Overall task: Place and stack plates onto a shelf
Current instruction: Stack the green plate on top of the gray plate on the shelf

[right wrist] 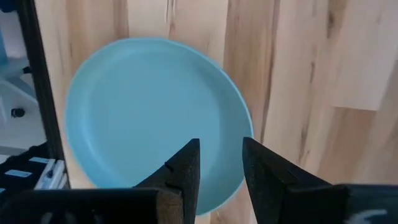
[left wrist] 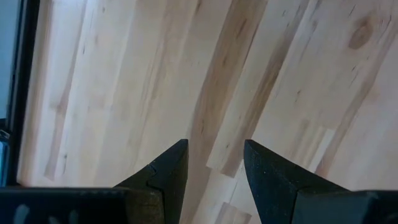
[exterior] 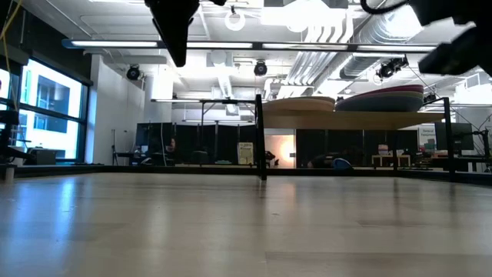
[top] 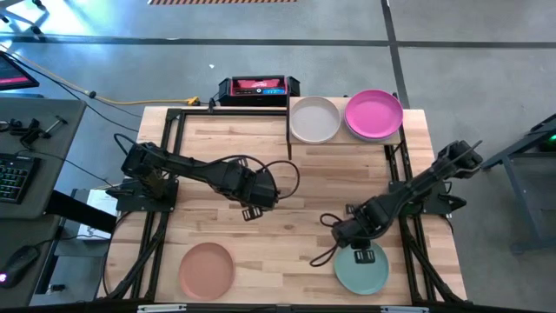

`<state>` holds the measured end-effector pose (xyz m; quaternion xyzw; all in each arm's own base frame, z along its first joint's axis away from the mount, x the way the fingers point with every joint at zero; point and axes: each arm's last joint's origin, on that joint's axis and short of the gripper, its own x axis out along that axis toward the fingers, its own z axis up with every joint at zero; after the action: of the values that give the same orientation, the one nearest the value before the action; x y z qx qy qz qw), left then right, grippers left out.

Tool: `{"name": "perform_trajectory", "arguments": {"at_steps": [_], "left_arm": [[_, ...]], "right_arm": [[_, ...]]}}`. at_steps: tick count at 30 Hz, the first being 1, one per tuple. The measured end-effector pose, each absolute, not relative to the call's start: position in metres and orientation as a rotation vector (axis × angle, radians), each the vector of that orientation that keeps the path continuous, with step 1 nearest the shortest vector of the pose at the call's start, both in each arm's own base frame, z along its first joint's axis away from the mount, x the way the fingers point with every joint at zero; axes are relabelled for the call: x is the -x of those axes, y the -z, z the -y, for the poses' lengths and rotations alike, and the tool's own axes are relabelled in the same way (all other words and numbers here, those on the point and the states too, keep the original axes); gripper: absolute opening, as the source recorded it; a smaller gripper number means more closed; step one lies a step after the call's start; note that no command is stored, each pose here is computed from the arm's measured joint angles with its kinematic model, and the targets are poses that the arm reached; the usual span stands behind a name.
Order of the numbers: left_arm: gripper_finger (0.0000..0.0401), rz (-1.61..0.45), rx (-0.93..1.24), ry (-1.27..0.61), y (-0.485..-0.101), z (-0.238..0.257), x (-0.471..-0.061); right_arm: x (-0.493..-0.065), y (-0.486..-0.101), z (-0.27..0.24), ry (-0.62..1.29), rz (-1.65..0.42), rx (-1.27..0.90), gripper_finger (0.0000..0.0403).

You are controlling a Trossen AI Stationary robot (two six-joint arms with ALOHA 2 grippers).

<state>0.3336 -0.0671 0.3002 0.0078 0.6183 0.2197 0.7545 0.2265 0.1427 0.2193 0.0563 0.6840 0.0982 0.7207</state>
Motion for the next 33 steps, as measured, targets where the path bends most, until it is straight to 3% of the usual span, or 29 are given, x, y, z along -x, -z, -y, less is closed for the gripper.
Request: {"name": "perform_trajectory", "arguments": {"at_steps": [14,33], "left_arm": [[0.0145,-1.335,0.033,-0.46,-0.3,0.071,-0.335],[0.0145,-1.337,0.03,-0.459,-0.3,0.071,-0.335]], "right_arm": [[-0.212,-0.169,-0.136,-0.162,-1.484,-0.108,0.0099],[-0.202,-0.142,-0.129,-0.135,-1.467,-0.154,0.0087]]}}
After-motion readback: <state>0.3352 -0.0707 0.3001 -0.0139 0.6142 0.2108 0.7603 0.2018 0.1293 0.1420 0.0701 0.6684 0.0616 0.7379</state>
